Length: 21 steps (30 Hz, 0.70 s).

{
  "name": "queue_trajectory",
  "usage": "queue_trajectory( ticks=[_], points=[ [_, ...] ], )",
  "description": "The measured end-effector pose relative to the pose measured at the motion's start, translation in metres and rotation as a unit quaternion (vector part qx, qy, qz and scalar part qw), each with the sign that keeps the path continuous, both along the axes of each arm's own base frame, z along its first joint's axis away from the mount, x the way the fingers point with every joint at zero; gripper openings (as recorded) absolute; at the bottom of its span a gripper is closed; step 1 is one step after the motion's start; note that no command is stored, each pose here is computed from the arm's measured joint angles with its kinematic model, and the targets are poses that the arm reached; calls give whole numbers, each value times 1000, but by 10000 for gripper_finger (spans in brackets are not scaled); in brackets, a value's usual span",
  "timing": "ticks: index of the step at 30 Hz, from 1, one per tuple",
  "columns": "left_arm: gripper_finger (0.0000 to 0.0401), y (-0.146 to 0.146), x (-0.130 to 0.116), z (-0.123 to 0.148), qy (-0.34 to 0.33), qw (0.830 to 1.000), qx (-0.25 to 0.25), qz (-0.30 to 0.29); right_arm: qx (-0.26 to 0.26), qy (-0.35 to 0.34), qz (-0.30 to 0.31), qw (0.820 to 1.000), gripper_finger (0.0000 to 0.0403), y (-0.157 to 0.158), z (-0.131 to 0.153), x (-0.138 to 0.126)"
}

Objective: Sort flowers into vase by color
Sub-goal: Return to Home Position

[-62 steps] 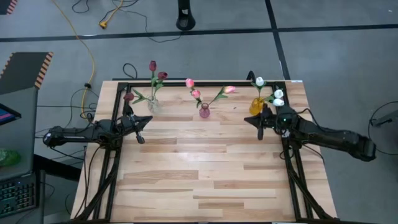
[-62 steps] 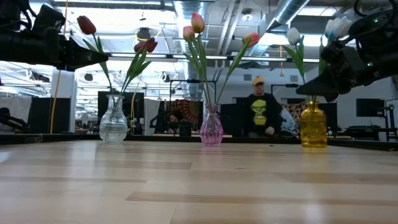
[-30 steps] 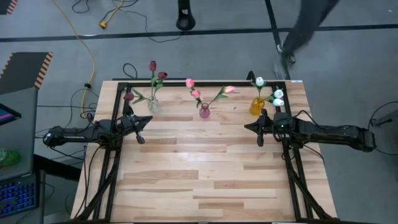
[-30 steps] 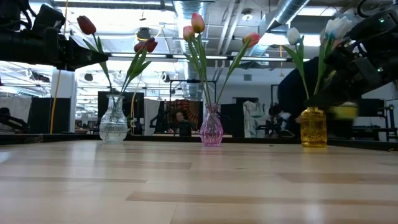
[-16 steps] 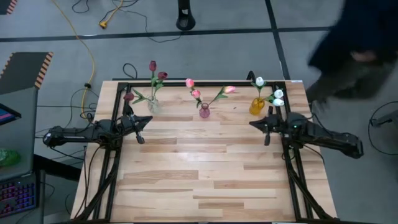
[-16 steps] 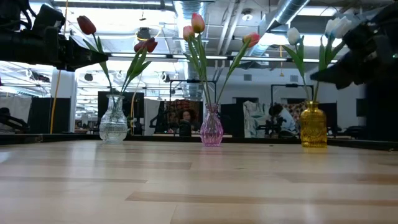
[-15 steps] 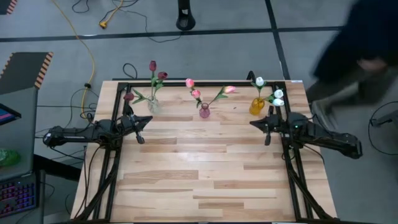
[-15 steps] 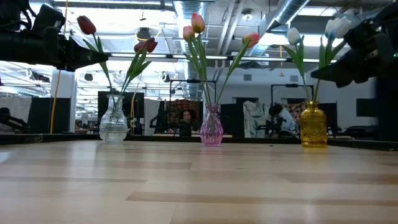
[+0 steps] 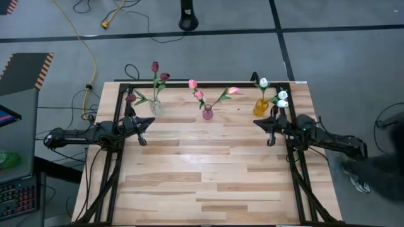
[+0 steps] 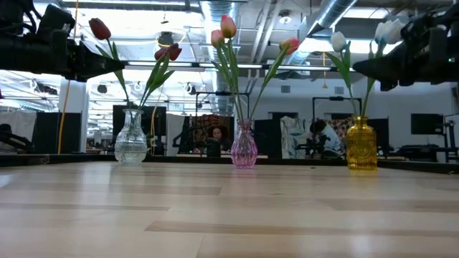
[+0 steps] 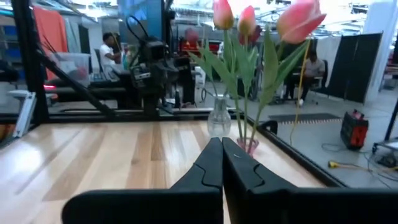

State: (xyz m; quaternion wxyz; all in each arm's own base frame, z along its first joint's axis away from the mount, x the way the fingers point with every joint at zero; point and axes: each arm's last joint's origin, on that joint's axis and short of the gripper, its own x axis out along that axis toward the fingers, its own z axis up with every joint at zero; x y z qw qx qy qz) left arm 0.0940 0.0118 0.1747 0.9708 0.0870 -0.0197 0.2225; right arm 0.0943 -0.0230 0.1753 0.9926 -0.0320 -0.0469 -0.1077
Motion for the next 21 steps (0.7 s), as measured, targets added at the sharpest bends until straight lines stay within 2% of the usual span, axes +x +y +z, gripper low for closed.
queue_trajectory(
  ticks=[4, 12, 21],
  points=[
    [0, 0, 0, 0, 2, 1000, 0, 0, 2, -3, -3, 1000, 29, 0, 0, 0],
    [0, 0, 0, -1, 6, 1000, 8, -3, 22, 33, -17, 999, 30, -1, -7, 0],
    [0, -4, 2, -2, 13, 997, 18, -71, 24, 38, -24, 999, 31, -2, -8, 0]
  ],
)
